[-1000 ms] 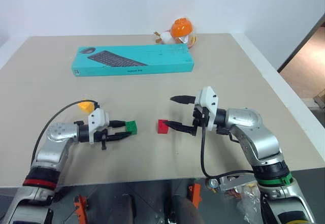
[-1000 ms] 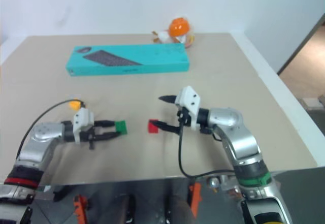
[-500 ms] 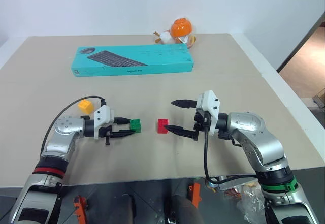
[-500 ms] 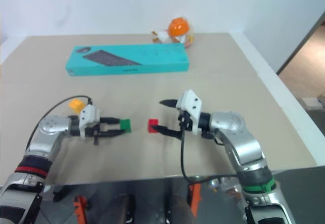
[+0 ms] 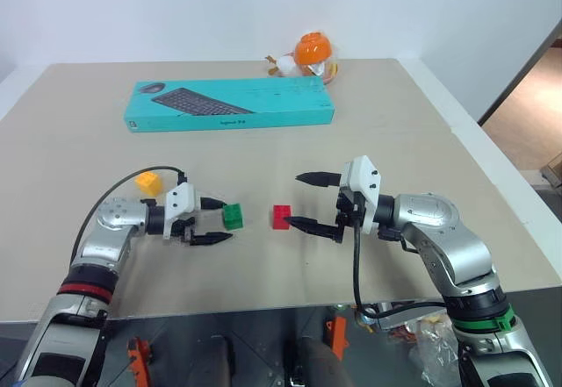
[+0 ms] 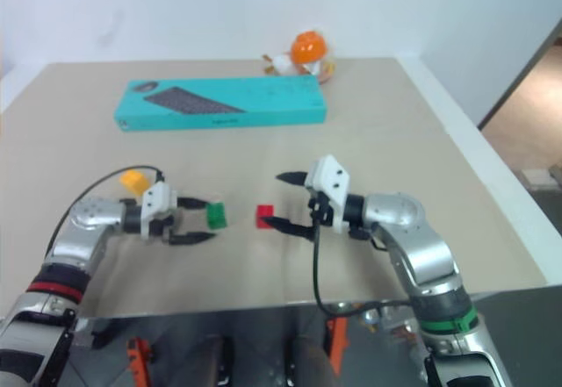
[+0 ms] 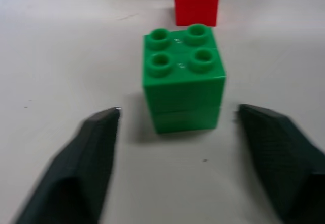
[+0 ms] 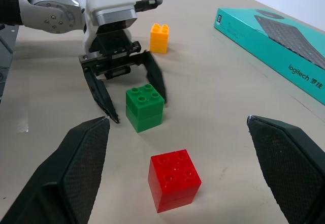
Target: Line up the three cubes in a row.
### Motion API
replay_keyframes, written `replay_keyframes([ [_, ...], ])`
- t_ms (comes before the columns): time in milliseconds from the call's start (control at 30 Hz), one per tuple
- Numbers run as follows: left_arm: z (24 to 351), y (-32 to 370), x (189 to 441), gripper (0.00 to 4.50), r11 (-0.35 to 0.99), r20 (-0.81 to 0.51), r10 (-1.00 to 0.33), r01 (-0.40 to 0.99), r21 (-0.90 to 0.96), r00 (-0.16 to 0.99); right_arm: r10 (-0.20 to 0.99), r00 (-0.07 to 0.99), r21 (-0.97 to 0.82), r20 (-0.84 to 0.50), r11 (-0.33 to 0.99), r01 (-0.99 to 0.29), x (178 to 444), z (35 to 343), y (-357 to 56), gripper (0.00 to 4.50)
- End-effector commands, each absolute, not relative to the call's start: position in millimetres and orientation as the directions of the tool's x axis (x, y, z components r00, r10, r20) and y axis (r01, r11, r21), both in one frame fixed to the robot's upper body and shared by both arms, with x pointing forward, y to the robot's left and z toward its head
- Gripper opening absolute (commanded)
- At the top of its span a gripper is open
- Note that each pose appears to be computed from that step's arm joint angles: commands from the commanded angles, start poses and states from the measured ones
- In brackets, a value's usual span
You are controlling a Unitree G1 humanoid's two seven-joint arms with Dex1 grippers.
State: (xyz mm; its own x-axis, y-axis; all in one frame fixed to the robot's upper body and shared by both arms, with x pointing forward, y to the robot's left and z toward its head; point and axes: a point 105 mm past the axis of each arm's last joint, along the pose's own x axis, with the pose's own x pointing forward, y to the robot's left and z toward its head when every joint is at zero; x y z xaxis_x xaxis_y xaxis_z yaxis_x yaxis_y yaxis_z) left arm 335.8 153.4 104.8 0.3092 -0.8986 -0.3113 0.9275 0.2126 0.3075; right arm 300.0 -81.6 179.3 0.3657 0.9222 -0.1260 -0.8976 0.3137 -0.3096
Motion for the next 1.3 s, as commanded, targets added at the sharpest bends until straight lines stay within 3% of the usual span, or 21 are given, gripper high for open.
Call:
replay_keyframes([
  [33,118.1,162.6,339.6,4.48,0.240,-0.302,-0.888,0.909,0.341,0.348,0.931,0.351,-0.339,-0.104,0.298,-0.892,296.2,187.6,-79.3,4.50],
  [467,163.8,186.9,313.3,4.48,0.616,-0.102,-0.761,0.763,0.199,0.641,0.934,0.340,-0.324,-0.113,0.289,-0.901,289.9,182.0,-83.5,4.50],
  [600,191.1,216.1,322.1,4.48,0.828,0.067,-0.547,0.529,0.185,0.834,0.935,0.335,-0.322,-0.114,0.284,-0.903,290.2,182.9,-85.5,4.50],
  [733,190.5,245.9,329.7,4.48,0.937,0.105,-0.335,0.319,0.142,0.936,0.937,0.335,-0.326,-0.103,0.286,-0.901,293.4,186.3,-85.0,4.50],
  [1033,172.2,268.1,334.3,4.48,0.974,0.076,-0.191,0.179,0.136,0.979,0.952,0.302,-0.282,-0.055,0.276,-0.919,298.7,197.2,-77.8,4.50],
  [1300,157.1,267.0,347.9,4.48,0.974,0.035,-0.183,0.176,0.143,0.983,0.946,0.314,-0.317,-0.078,0.275,-0.908,301.2,194.0,-78.1,4.50],
])
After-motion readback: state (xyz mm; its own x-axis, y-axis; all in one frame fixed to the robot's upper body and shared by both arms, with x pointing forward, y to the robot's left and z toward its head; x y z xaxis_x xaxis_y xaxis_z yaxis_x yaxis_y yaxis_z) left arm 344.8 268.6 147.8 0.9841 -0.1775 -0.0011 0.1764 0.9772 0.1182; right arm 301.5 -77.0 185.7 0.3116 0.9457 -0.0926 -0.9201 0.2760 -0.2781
